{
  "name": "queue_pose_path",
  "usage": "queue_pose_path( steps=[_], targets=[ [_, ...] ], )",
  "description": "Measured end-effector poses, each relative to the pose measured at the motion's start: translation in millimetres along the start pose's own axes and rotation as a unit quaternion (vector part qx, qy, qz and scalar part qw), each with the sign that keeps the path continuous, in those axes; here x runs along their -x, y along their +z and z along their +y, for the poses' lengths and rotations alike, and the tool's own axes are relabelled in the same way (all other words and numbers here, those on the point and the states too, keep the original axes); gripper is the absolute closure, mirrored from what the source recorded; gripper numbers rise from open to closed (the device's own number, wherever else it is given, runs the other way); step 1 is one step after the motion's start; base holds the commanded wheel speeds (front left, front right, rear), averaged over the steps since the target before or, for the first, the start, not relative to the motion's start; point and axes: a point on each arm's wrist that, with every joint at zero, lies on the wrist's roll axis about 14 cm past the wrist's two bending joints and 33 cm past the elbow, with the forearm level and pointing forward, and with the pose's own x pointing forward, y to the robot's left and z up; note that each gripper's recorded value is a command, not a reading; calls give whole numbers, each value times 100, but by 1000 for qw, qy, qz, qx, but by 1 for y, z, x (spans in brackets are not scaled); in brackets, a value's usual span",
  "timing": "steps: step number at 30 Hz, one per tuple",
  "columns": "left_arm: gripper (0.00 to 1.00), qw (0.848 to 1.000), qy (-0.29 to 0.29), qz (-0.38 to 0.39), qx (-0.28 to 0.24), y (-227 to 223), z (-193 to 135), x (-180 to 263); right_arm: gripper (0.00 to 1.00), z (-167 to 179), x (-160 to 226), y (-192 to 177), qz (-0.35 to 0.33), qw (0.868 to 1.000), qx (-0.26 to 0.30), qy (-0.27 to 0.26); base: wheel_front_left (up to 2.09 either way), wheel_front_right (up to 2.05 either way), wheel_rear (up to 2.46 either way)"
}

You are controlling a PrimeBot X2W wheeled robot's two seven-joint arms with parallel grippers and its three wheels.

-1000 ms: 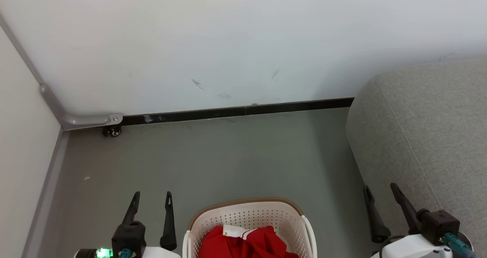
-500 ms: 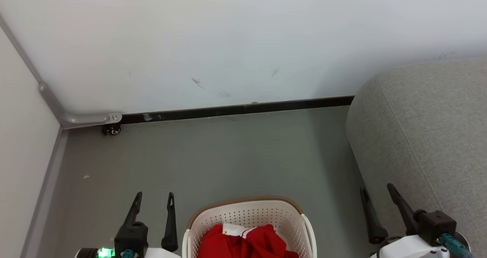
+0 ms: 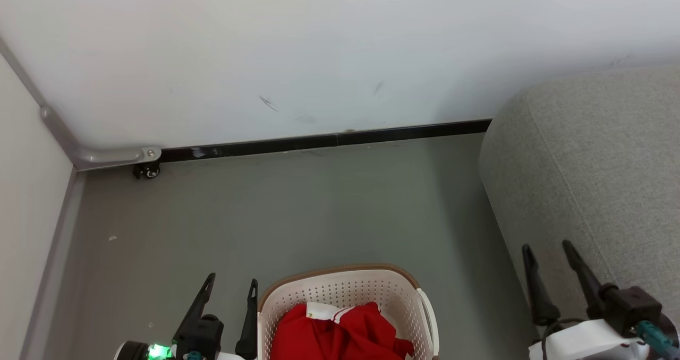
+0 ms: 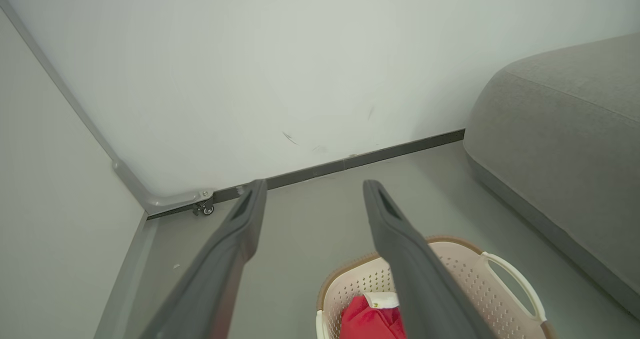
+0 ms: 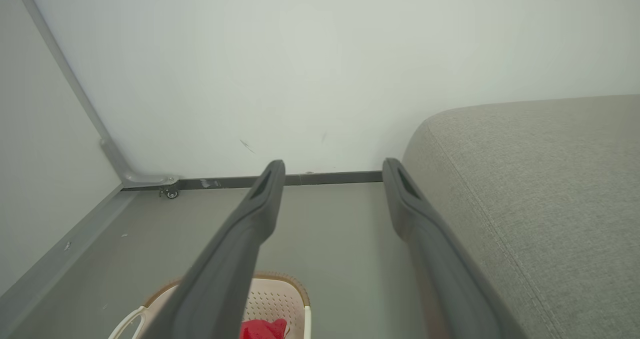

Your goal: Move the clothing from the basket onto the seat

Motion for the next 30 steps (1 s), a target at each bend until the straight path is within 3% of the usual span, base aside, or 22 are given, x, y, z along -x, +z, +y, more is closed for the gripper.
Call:
queue_pose_path(
  steps=[11,30],
  targets=[
    [0,998,-52,20,-14,-13,-23,-15,0,-23,-6,7,-11,999,12,-33,0,0,0],
    [0,989,-129,71,-32,-51,-59,-54,0,-24,-37,13,-24,999,-5,-34,0,0,0]
  ],
)
